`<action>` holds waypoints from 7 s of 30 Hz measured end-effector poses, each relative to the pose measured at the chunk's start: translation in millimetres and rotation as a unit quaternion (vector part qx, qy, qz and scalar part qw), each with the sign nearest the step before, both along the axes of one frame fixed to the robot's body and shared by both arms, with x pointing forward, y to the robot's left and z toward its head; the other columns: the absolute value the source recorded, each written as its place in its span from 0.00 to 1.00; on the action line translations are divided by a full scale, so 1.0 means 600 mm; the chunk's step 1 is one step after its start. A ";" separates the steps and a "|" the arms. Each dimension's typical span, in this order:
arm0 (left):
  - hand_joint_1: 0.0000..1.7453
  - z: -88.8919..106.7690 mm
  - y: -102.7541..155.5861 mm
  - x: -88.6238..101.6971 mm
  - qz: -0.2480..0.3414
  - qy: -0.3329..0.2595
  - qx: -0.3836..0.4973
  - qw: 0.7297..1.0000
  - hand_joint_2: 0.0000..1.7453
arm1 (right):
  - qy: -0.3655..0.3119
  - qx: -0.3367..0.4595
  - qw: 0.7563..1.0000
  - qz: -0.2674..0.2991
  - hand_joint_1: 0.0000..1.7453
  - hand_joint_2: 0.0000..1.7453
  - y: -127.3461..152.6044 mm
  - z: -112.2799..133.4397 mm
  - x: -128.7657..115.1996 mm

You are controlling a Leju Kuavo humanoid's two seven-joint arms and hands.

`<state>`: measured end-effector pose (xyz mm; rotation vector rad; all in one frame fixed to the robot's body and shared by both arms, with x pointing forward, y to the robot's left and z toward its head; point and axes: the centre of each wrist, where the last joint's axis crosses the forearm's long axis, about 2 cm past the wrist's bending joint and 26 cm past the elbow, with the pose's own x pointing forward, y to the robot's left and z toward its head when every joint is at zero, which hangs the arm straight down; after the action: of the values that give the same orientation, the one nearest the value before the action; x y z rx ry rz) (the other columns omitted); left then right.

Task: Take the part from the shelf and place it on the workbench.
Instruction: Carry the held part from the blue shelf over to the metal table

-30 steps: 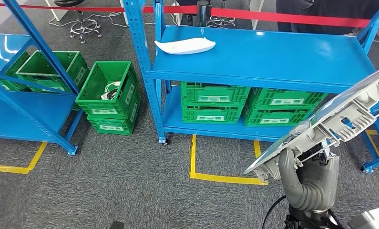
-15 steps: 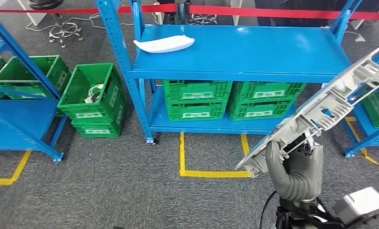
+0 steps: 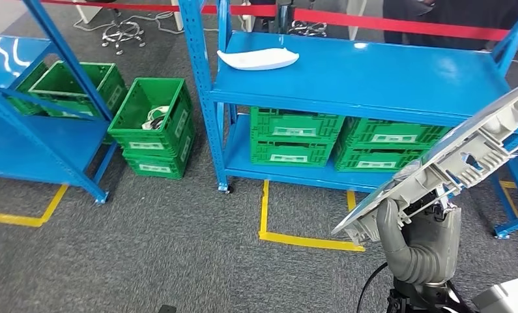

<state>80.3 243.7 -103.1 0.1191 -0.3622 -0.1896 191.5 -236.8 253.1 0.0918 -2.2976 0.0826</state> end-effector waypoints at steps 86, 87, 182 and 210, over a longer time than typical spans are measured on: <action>0.00 0.001 -0.012 -0.002 -0.003 -0.004 -0.008 1.000 1.00 | -0.013 -0.012 1.000 0.001 1.00 1.00 0.001 0.009 0.001; 0.00 0.001 -0.012 -0.003 -0.003 -0.004 -0.008 1.000 1.00 | -0.013 -0.012 1.000 0.001 1.00 1.00 0.001 0.009 0.001; 0.00 -0.001 -0.009 -0.007 -0.003 -0.003 -0.013 1.000 1.00 | -0.001 0.010 1.000 0.017 1.00 1.00 0.001 0.009 0.005; 0.00 0.000 -0.007 -0.004 -0.002 -0.001 -0.011 1.000 1.00 | 0.003 0.017 1.000 0.018 1.00 1.00 0.002 0.004 0.004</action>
<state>77.9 239.7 -103.3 0.0967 -0.3667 -0.1897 193.7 -235.7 255.6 0.1502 -2.2920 0.0602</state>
